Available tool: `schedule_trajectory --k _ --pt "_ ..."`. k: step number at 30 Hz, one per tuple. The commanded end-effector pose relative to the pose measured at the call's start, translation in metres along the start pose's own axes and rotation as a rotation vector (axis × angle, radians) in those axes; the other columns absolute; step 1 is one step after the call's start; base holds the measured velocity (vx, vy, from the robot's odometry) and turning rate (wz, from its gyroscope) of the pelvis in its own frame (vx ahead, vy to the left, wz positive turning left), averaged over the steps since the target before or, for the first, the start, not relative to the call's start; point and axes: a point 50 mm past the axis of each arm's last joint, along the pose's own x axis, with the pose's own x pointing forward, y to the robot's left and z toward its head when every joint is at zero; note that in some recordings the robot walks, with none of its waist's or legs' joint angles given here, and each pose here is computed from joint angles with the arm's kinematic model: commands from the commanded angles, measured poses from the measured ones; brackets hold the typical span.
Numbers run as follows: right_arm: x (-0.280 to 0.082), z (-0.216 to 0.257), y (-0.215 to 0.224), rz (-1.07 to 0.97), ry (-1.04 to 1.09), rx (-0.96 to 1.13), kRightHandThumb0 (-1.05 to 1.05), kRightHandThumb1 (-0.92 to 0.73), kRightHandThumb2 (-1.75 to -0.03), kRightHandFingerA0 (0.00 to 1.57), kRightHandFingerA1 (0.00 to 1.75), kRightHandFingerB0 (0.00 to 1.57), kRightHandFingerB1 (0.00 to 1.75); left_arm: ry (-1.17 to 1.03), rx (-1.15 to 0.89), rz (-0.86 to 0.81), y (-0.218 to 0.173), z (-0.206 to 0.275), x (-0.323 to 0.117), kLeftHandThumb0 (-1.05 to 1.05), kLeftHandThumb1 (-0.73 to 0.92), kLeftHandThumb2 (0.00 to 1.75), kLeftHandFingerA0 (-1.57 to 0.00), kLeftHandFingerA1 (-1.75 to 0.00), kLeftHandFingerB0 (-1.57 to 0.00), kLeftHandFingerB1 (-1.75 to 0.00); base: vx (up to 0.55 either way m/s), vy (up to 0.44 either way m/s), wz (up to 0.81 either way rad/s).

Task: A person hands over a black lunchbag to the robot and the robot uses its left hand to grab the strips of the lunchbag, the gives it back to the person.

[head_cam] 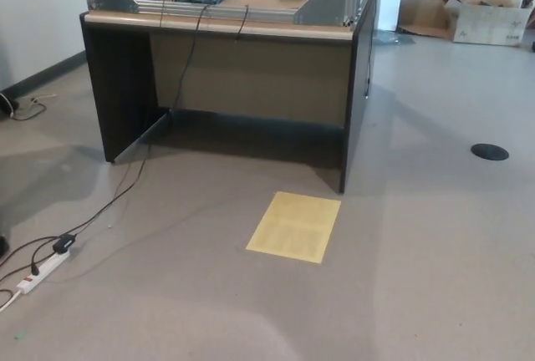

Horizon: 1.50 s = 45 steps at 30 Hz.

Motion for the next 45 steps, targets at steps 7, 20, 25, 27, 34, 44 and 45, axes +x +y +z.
schedule_trajectory --k 7,20,25,27,34,44,45 --pt "0.005 0.032 -0.018 -0.119 -0.273 0.022 -0.47 -0.58 -0.57 0.58 0.46 0.31 0.31 -0.56 0.039 0.148 0.052 0.087 -0.004 -0.45 0.44 0.63 -0.17 -0.36 -0.12 -0.33 0.0 0.0 0.0" --pt "0.008 0.037 -0.02 -0.124 -0.298 0.024 -0.47 -0.58 -0.57 0.58 0.46 0.3 0.31 -1.087 0.168 0.137 0.084 0.252 -0.048 -0.52 0.34 0.7 -0.04 -0.33 -0.04 -0.37 0.0 0.0 0.0" --pt "0.007 0.036 -0.021 -0.116 -0.296 0.022 -0.47 -0.59 -0.58 0.57 0.46 0.29 0.3 -1.238 0.253 0.143 0.084 0.303 -0.071 -0.55 0.36 0.69 -0.08 -0.29 -0.02 -0.31 0.0 0.0 0.0" --pt "0.007 0.036 -0.021 -0.119 -0.299 0.006 -0.47 -0.59 -0.58 0.58 0.46 0.29 0.3 -1.26 0.261 0.138 0.083 0.316 -0.076 -0.59 0.39 0.69 -0.1 -0.32 -0.06 -0.3 0.0 0.0 0.0" --pt "0.008 0.038 -0.018 -0.12 -0.302 0.026 -0.44 -0.57 -0.57 0.58 0.45 0.31 0.31 -1.345 0.279 0.139 0.074 0.365 -0.084 -0.31 0.25 0.84 0.0 -0.48 0.0 -0.49 0.0 0.0 0.0" --pt "0.011 0.042 -0.018 -0.115 -0.314 0.016 -0.45 -0.56 -0.57 0.6 0.46 0.33 0.31 -1.381 0.313 0.124 0.048 0.398 -0.083 -0.31 0.26 0.84 0.0 -0.48 0.0 -0.49 0.0 0.0 0.0" --pt "0.011 0.042 -0.018 -0.112 -0.312 0.019 -0.46 -0.56 -0.57 0.6 0.46 0.33 0.31 -1.383 0.314 0.118 0.046 0.399 -0.083 -0.6 0.4 0.67 -0.11 -0.36 -0.06 -0.31 0.0 0.0 0.0"
